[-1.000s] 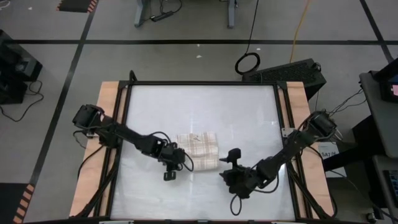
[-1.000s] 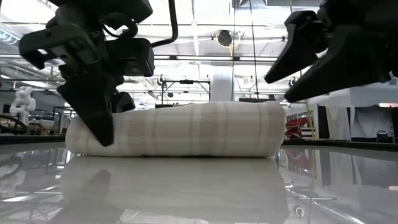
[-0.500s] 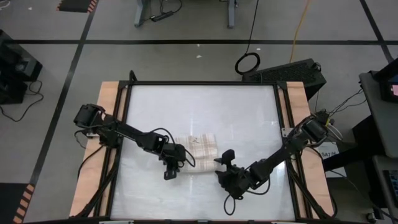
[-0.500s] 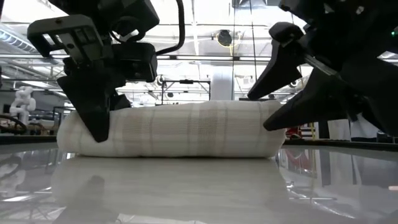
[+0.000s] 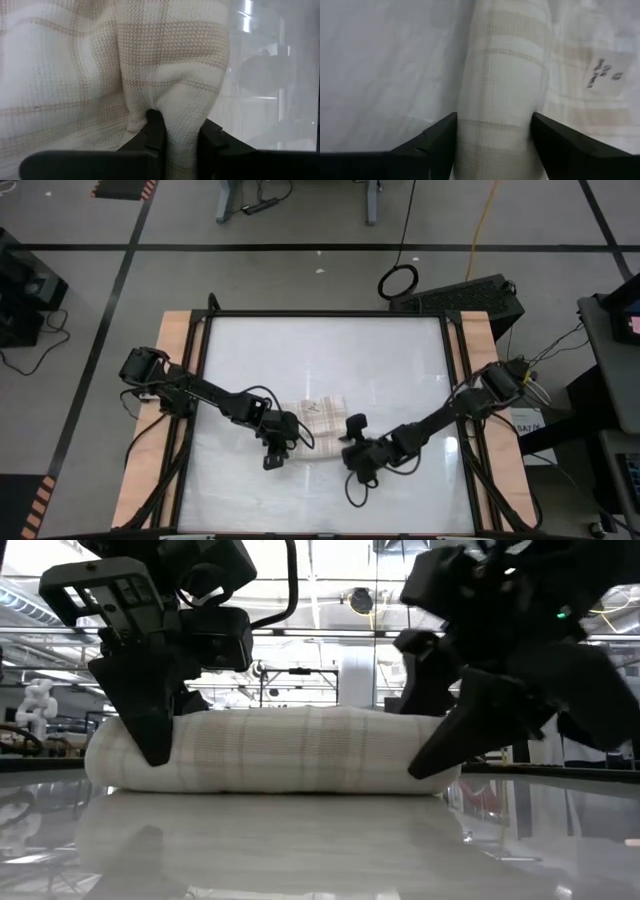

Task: Roll towel
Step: Roll the white towel

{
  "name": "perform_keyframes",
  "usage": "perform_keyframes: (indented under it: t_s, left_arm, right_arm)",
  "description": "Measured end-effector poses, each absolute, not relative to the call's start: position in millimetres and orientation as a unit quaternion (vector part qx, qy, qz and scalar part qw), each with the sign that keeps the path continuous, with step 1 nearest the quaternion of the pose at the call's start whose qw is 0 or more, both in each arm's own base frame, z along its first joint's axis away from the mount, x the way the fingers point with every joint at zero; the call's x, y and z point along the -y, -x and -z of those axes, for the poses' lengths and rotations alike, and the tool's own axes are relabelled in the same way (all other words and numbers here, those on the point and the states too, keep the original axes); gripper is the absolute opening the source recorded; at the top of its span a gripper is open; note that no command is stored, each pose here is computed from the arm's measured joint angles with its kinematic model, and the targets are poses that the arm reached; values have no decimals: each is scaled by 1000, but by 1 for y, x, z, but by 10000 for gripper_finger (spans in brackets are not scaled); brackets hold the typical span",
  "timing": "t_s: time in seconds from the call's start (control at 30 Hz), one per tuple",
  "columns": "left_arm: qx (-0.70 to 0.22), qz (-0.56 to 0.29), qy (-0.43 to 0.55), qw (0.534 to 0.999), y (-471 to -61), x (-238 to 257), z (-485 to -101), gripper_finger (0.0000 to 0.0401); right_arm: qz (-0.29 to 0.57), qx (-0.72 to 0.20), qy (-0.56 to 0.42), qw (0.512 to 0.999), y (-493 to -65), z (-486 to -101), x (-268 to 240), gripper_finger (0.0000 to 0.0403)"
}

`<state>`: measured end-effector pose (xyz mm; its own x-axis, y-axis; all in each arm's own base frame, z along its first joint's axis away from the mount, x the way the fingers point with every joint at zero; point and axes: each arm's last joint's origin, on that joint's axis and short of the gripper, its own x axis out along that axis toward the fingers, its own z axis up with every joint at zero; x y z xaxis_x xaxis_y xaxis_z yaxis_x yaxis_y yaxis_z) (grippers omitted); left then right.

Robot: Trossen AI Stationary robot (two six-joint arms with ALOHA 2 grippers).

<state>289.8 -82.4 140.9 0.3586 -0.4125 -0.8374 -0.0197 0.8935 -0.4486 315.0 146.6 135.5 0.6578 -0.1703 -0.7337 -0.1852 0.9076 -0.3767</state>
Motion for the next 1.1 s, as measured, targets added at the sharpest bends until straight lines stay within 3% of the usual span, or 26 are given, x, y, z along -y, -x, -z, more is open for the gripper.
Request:
perform_keyframes:
  t_s: [0.27, 0.37, 0.53, 0.63, 0.87, 1.0, 1.1]
  left_arm:
    - [-551, 130, 186, 803, -290, 82, -141, 61]
    - [-551, 132, 183, 804, -290, 82, -141, 61]
    - [-550, 133, 183, 804, -290, 82, -141, 61]
    - [-550, 138, 185, 802, -290, 83, -141, 61]
    - [-549, 146, 181, 803, -290, 83, -142, 61]
    - [-550, 143, 186, 802, -290, 83, -142, 61]
    - [-551, 140, 192, 800, -290, 83, -142, 61]
  right_arm:
    - [-17, -421, 196, 886, -323, -136, -132, 200]
    - [-37, -426, 183, 885, -324, -135, -130, 225]
    - [-32, -426, 177, 886, -324, -136, -129, 300]
    - [-35, -431, 160, 887, -327, -135, -123, 320]
    - [-50, -453, 100, 885, -332, -134, -104, 279]
    - [-19, -453, 148, 879, -328, -134, -108, 260]
    - [-4, -466, 173, 868, -321, -137, -115, 270]
